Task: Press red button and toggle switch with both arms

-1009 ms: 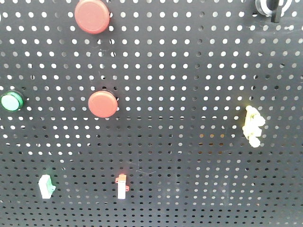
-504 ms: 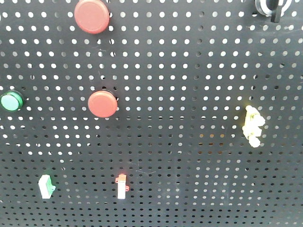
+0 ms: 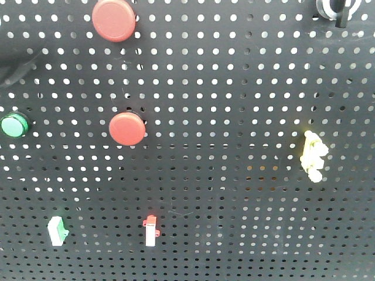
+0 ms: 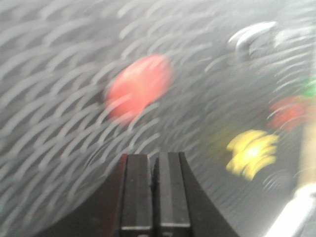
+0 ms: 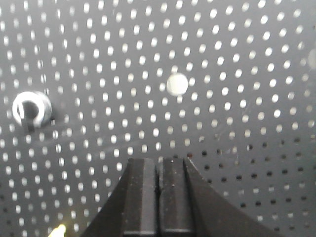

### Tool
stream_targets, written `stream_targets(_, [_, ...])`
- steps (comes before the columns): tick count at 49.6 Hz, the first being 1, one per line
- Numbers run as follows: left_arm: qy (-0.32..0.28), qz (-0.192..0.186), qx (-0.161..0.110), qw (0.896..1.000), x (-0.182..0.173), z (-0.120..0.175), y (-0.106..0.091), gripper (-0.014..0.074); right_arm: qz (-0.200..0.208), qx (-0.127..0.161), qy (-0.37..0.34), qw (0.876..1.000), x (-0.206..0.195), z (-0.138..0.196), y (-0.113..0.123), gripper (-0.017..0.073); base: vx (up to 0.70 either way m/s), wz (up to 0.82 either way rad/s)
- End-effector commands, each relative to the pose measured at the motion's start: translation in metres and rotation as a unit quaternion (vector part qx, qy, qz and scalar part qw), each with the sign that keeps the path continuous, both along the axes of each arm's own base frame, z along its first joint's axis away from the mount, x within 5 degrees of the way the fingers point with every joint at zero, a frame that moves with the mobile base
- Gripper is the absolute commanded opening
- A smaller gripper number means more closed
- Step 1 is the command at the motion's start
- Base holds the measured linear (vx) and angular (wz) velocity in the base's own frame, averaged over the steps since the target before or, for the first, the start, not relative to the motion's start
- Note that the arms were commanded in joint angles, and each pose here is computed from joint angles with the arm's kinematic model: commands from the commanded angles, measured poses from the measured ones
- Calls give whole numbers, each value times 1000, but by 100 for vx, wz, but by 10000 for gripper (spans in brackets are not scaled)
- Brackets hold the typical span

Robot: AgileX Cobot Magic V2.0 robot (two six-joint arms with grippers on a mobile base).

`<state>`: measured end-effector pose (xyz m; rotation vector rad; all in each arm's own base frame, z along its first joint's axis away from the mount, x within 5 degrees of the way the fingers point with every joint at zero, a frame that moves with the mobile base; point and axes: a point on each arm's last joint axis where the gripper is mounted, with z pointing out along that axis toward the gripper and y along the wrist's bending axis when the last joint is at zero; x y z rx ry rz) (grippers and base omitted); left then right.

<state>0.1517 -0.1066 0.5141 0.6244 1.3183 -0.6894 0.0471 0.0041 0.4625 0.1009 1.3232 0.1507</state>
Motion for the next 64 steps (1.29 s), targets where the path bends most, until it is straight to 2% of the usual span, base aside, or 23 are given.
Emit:
stream_targets(1, [-8,-7,-48,999,10,21,-5,2,-7,-3,-37,999,-1,13,-1,-3,0,0])
stream_targets(6, [2,-29,-40,999,22,24,-13,2,-7,-3,-36,999,-1,13,-1,-3,0,0])
stream_targets(13, [5,-33,-36,999,35,26,-20,2,-7,-3,-36,999,-1,13,-1,-3,0,0])
stream_targets(33, [12,17,-50,999,62,22,-22,2,-8,-5,-36,999,-1,13,-1,-3,0,0])
stream_targets(40, [12,13,-48,999,61,21,-22,2,-7,-4,-35,999,-1,13,-1,-3,0,0])
stream_targets(46, [-2,0,-27,1000,51,24,-21,2,-6,-2,-35,999,-1,13,-1,-3,0,0])
stream_targets(52, [-24,-10,13,1000,28,24,-15,2,-4,-4,-23,1000,0,11,-1,-3,0,0])
stream_targets(56, [-35,-6,27,999,8,20,-6,2,-2,-21,1,1000,1,7,0,-3,0,0])
stream_targets(61, [-40,15,39,998,-13,4,6,2,0,-69,32,997,0,4,3,-3,0,0])
stream_targets(64, [-51,31,36,998,-30,-3,16,2,10,-93,45,995,1,4,5,-3,0,0])
